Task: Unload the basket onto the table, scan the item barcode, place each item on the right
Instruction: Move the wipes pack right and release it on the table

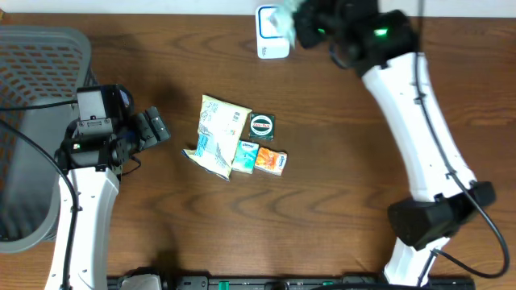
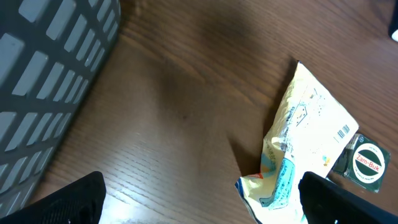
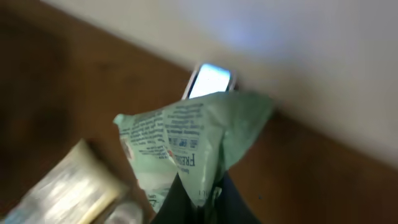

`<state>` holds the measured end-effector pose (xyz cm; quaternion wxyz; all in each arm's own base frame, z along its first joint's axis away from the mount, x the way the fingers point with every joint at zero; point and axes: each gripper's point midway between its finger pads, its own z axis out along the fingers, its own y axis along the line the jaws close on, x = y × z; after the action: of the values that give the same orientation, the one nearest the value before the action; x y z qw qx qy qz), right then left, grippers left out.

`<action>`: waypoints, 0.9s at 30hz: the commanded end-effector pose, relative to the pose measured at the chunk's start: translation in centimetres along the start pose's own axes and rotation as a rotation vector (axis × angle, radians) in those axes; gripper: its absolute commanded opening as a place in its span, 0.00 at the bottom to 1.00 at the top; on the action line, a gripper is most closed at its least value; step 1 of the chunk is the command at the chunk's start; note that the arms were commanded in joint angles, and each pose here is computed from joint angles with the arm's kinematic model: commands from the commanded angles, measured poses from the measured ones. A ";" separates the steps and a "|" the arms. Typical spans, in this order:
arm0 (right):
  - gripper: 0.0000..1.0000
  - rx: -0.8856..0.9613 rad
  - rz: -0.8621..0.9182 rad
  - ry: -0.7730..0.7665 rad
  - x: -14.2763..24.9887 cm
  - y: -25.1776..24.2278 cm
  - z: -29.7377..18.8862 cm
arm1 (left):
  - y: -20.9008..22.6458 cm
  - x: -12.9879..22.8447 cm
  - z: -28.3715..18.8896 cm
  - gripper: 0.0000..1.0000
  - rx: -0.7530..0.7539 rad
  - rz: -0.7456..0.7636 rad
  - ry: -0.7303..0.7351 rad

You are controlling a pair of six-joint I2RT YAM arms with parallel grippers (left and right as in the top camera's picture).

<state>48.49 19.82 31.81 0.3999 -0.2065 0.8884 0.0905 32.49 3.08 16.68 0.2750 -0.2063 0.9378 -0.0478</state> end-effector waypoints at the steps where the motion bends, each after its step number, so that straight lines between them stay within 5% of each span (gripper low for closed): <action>1: 0.01 -0.188 0.278 0.158 3.7 0.6 0.3 | 0.1 0.0 0.0 0.98 -0.002 -0.005 0.004; 18: 0.01 -0.089 0.604 0.496 16.6 -9.0 1.3 | 0.1 0.0 0.0 0.98 -0.002 -0.005 0.004; 27: 0.01 -0.088 0.763 0.538 22.3 -12.1 3.2 | 0.1 0.0 0.0 0.97 -0.002 -0.005 0.004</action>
<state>42.97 4.12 13.84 0.0922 0.0760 0.9741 0.1919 32.49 3.08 16.68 0.2750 -0.2063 0.9378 -0.0478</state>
